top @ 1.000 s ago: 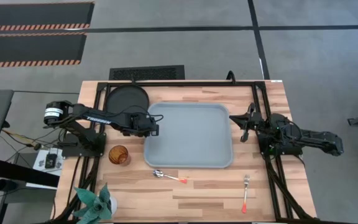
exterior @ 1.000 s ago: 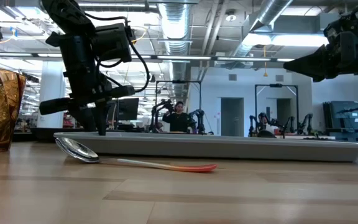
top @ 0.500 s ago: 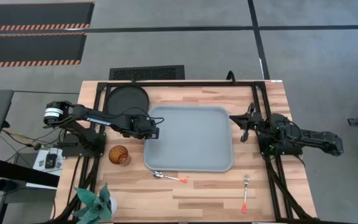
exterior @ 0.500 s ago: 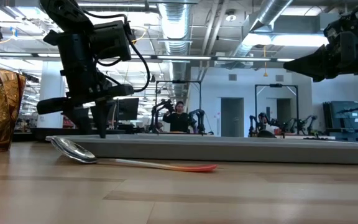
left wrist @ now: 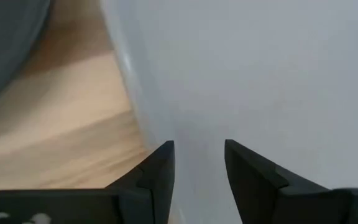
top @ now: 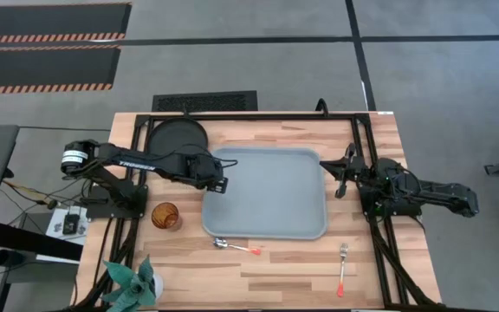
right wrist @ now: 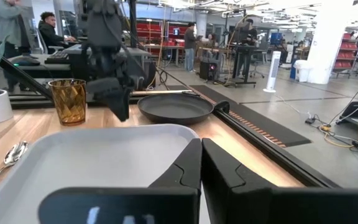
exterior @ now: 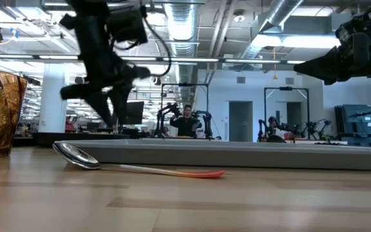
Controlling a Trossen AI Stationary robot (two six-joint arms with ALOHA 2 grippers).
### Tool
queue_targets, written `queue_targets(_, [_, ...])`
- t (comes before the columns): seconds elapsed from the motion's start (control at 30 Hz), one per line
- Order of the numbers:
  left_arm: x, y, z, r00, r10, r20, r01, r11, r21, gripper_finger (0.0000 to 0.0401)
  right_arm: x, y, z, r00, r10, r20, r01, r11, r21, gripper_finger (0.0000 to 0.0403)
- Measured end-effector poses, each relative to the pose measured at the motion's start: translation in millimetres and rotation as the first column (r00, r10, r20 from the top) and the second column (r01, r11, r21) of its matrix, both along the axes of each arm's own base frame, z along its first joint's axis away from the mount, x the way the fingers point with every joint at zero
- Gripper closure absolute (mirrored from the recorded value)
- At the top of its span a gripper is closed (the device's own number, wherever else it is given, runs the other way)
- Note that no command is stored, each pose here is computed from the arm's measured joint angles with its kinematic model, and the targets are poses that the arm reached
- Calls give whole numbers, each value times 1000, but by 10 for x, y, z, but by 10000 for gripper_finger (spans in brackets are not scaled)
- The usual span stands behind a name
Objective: Pick and place plate/cup/fork/spoon on tray
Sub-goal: Put the black plate in the center of the gray tray
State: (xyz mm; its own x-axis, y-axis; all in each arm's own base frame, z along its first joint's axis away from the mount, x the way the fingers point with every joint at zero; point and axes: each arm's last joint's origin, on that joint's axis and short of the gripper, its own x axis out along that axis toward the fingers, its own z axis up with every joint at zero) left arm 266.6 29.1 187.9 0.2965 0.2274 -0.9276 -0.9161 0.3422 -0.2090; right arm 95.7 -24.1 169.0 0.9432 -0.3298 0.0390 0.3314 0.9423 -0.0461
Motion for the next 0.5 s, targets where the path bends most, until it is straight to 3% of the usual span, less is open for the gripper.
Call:
queue_targets(0.27, [39, 18, 395, 985, -162, -66, 168, 981, 96, 288, -2, 1, 13, 1000, 1, 9, -1, 1000, 6, 376])
queue_targets(0.43, [-188, 21, 585, 977, -185, -103, 200, 965, 168, 374, -20, 3, 126, 991, 0, 134, -25, 984, 179, 376])
queue_targets(0.5, [-289, 38, 602, 975, -202, -93, 217, 956, 196, 392, -22, 6, 154, 981, 1, 194, -54, 962, 268, 378])
